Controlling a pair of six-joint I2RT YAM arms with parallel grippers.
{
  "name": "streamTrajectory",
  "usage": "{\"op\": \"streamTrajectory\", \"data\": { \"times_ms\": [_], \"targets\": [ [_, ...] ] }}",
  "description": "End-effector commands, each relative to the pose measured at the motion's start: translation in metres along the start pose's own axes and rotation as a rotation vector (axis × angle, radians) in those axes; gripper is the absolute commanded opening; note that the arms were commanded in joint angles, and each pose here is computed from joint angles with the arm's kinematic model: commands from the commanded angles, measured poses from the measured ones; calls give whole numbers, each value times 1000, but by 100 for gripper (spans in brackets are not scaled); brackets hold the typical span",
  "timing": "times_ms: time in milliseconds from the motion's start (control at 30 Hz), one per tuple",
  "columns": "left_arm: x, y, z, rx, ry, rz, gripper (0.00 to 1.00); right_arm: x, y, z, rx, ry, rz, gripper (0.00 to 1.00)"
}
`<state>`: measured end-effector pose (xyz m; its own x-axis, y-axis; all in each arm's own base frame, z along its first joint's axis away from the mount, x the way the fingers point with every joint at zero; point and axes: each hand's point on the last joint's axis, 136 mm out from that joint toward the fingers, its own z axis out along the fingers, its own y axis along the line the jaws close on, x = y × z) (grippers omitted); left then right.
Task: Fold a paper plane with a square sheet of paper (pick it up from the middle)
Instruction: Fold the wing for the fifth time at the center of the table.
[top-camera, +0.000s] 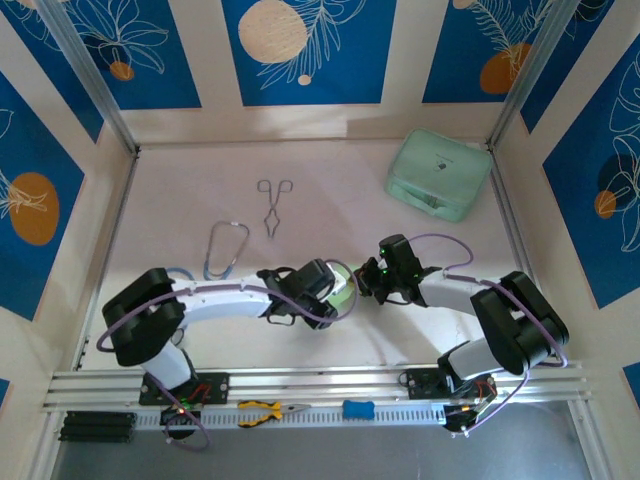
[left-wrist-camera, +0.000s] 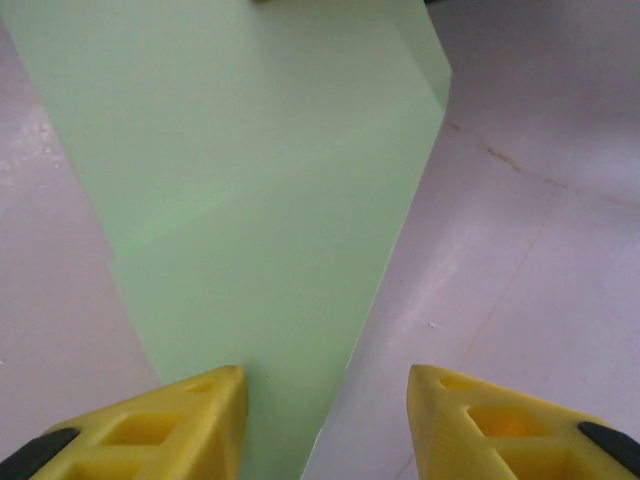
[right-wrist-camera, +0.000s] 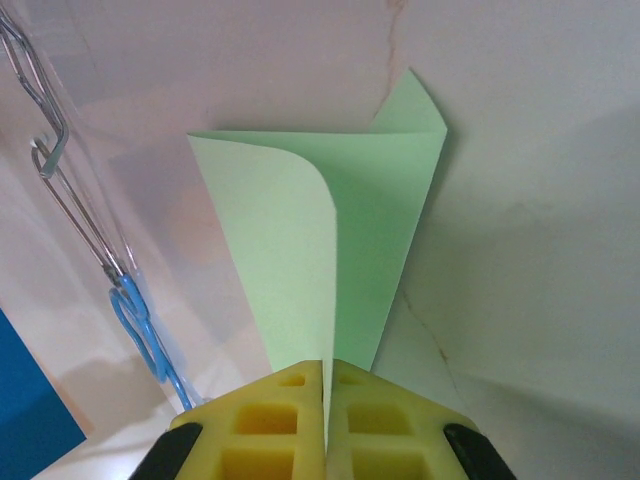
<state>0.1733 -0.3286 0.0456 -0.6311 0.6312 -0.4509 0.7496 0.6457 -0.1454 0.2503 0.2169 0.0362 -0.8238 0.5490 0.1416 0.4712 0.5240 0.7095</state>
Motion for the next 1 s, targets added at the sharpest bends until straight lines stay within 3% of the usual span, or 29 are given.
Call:
{"op": "streamTrajectory", "data": {
  "times_ms": [0, 567, 967],
  "targets": [
    [-2, 5, 1, -85, 10, 57, 46, 0, 9, -5, -15, 6, -2, 0],
    [3, 11, 7, -196, 27, 95, 39, -2, 12, -6, -25, 3, 2, 0],
    [4, 12, 7, -206, 34, 97, 27, -2, 11, -7, -27, 2, 2, 0]
  ]
}}
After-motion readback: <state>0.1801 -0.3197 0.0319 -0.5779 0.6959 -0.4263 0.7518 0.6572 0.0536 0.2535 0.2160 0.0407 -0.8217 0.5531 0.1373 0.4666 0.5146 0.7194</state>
